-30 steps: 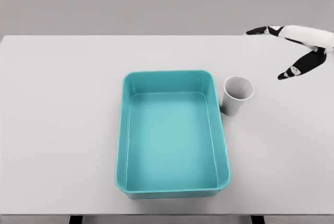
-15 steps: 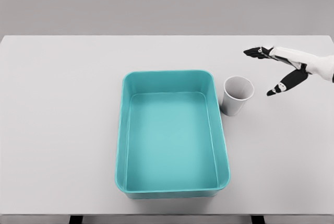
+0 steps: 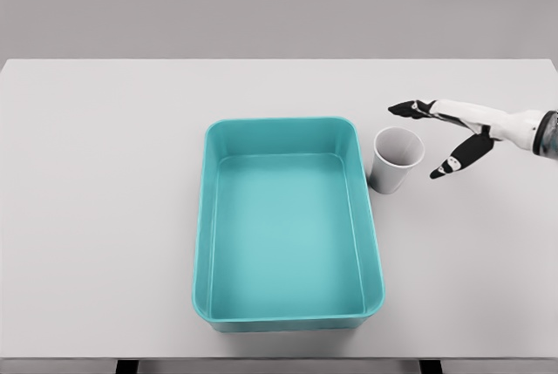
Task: Put the paper cup into the basket with your right arm
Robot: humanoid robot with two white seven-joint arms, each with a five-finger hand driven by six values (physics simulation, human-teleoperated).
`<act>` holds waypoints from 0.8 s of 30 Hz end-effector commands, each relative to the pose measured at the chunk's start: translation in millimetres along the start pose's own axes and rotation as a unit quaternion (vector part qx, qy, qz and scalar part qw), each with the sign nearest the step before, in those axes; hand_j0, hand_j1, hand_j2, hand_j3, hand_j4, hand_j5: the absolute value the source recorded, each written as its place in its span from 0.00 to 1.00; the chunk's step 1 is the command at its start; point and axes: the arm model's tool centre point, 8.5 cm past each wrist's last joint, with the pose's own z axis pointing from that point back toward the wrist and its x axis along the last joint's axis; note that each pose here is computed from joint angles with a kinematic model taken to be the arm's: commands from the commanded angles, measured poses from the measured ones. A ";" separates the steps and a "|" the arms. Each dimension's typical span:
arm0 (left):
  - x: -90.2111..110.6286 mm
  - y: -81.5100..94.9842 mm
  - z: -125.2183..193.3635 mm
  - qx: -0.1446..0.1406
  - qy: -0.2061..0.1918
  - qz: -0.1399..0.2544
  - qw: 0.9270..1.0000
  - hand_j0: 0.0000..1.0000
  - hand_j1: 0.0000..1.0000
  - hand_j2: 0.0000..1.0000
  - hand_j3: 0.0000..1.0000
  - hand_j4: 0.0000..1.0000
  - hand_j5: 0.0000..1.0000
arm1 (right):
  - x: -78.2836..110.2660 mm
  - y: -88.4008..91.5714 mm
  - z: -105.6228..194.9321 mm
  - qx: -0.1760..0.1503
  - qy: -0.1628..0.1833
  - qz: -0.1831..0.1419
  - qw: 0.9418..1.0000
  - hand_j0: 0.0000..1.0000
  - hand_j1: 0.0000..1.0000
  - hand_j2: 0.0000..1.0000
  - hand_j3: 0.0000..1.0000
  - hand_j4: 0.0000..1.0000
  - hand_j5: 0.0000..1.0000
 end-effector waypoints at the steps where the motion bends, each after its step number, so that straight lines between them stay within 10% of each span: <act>1: -0.1 0.0 0.0 0.000 0.000 0.000 1.000 1.00 1.00 1.00 1.00 1.00 1.00 | 2.0 1.7 -2.7 0.002 -0.006 -0.001 1.000 1.00 1.00 1.00 1.00 1.00 1.00; 24: -0.1 0.0 0.0 0.000 0.000 0.000 1.000 1.00 1.00 1.00 1.00 1.00 1.00 | 9.6 15.2 -19.4 0.016 -0.026 -0.007 1.000 1.00 1.00 1.00 1.00 1.00 1.00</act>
